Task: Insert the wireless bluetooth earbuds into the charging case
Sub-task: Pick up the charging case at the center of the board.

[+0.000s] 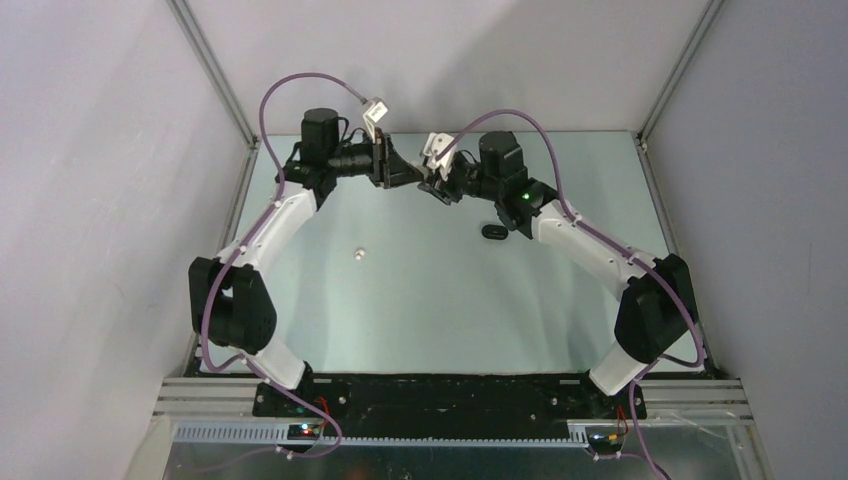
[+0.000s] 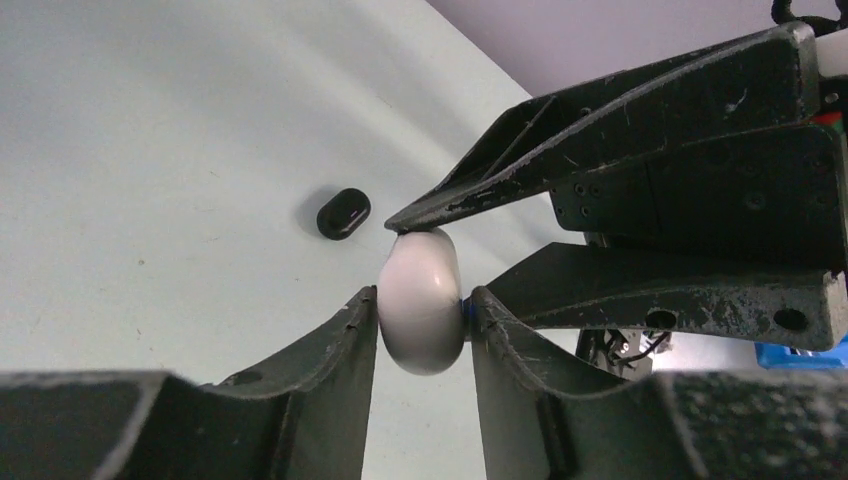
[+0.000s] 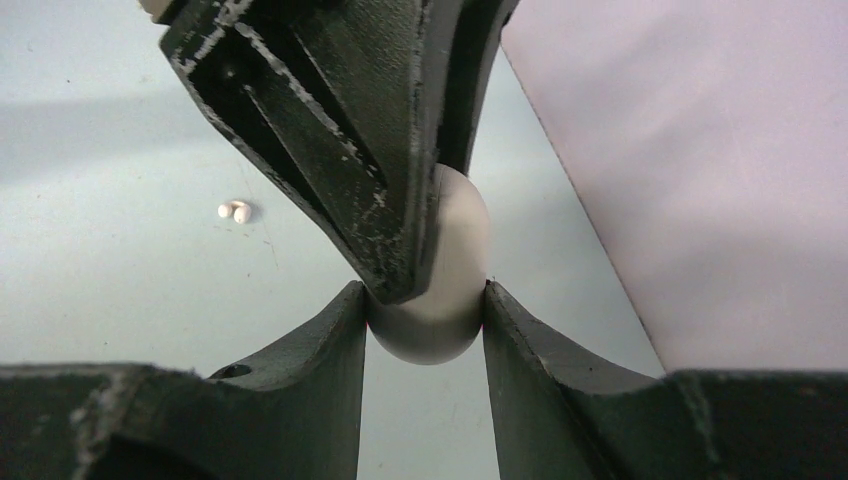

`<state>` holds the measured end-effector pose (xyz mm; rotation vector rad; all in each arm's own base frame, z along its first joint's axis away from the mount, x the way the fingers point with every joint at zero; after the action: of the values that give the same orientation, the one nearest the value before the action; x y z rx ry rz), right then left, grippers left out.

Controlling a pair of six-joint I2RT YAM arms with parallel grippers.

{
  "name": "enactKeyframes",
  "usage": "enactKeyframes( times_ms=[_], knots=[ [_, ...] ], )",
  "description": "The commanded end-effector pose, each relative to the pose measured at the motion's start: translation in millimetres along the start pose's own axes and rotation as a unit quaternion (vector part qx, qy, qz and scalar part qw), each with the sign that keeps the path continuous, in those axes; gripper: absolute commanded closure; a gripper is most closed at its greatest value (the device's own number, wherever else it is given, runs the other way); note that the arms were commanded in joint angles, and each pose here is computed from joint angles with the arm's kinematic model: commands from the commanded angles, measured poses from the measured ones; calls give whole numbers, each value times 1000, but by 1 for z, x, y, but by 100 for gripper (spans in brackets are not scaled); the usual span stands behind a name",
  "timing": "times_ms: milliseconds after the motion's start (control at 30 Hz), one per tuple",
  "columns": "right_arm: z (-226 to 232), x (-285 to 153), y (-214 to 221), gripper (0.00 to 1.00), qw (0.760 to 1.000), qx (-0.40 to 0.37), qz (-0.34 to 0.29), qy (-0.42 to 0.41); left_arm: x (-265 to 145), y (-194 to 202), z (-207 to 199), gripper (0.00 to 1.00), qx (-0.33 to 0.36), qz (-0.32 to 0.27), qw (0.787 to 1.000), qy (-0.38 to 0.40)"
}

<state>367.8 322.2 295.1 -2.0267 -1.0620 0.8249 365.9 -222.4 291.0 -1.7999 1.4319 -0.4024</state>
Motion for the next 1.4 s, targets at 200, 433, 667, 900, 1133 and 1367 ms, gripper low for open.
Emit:
enactKeyframes(
  times_ms=[200, 433, 667, 900, 1133, 1367],
  knots=[
    [-14, 2, -26, 100, 998, -20, -42, 38, 2, -17, -14, 83, 16, -15, 999, 40],
    [-7, -14, -24, 45, 991, 96, -52, -84, -13, -19, -19, 100, 84, -10, 993, 77],
    [-12, -32, -19, 33, 955, 216, -56, -194, -34, -14, -37, 100, 204, -16, 973, 104],
    [6, -22, -34, 38, 946, 198, -77, -243, -38, -11, -42, 100, 244, -23, 964, 98],
    [11, -8, -46, 44, 941, 208, -94, -249, -39, -8, -47, 100, 258, -23, 961, 99],
    [4, 1, -51, 55, 944, 205, -103, -236, -37, -7, -47, 100, 251, -19, 962, 103]
  ],
)
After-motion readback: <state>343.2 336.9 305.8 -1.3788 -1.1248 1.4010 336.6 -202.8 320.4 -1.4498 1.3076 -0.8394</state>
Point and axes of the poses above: each gripper's point midway between its finger pads, its own x axis out along the fingers, its own z axis along the line the jaws close on, y = z × x, the point moved 3 cm from there along -x, back along the fingers, and after that the axes turned 11 degrees about -x, right-handed, at the moved point
